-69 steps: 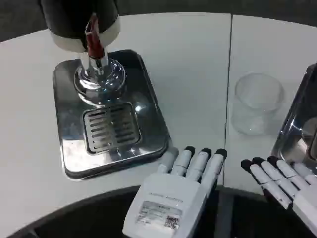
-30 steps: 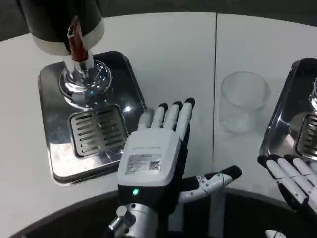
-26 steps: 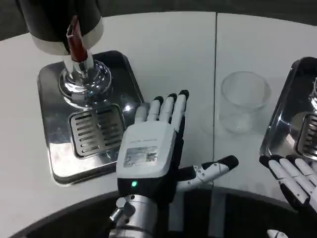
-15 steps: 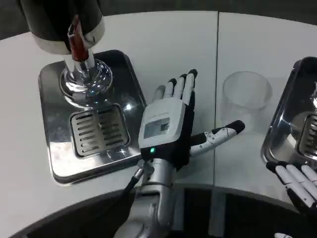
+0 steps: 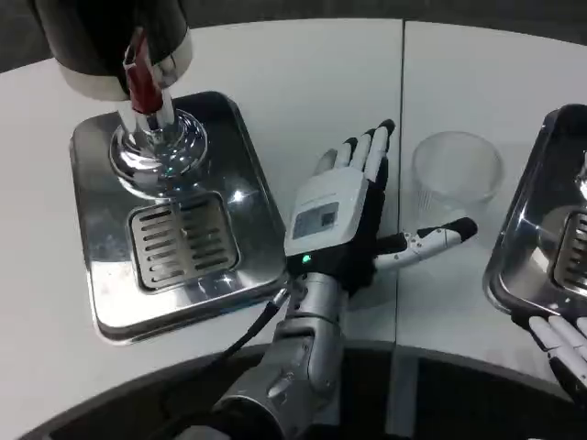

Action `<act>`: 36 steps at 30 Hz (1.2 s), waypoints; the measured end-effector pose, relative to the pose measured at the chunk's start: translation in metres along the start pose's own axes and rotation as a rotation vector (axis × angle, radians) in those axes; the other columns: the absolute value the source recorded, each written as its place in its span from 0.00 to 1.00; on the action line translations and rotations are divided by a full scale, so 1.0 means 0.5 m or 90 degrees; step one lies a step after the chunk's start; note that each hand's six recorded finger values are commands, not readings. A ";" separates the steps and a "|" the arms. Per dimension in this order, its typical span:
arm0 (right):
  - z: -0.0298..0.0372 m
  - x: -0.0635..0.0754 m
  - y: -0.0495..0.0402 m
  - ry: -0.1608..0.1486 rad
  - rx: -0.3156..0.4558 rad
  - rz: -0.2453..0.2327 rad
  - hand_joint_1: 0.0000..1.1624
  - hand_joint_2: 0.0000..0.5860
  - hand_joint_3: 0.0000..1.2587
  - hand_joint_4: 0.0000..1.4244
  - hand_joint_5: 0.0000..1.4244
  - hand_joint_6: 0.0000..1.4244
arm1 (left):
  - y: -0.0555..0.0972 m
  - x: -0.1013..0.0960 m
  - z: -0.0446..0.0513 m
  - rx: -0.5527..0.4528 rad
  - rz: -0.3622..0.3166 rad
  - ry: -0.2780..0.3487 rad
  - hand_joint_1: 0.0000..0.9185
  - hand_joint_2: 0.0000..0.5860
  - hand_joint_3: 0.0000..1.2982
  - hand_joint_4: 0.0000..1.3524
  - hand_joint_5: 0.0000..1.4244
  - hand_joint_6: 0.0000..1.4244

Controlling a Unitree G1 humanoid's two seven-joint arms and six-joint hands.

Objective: Grasp the cup under the faucet to collect the drink, then remove the cup.

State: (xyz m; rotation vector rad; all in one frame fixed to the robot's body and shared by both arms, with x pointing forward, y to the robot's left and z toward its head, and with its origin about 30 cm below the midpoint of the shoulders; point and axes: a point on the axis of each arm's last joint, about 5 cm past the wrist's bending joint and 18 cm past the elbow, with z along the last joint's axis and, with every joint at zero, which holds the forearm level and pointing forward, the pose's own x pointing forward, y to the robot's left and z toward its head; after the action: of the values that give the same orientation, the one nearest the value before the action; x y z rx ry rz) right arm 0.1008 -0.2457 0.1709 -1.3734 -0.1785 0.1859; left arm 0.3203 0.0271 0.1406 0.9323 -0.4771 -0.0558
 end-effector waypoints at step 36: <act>-0.011 -0.017 -0.025 0.054 0.043 0.014 0.11 0.81 0.00 0.00 0.00 0.00 | 0.022 0.048 0.041 0.002 -0.057 0.002 0.44 0.14 0.19 0.16 0.29 0.25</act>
State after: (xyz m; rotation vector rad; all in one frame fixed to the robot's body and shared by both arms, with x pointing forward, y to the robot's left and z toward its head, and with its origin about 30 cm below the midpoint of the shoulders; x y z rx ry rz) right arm 0.0942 -0.2554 0.1818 -1.3142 -0.0847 0.1506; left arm 0.3317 0.0124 0.1684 0.9558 -0.4327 -0.1350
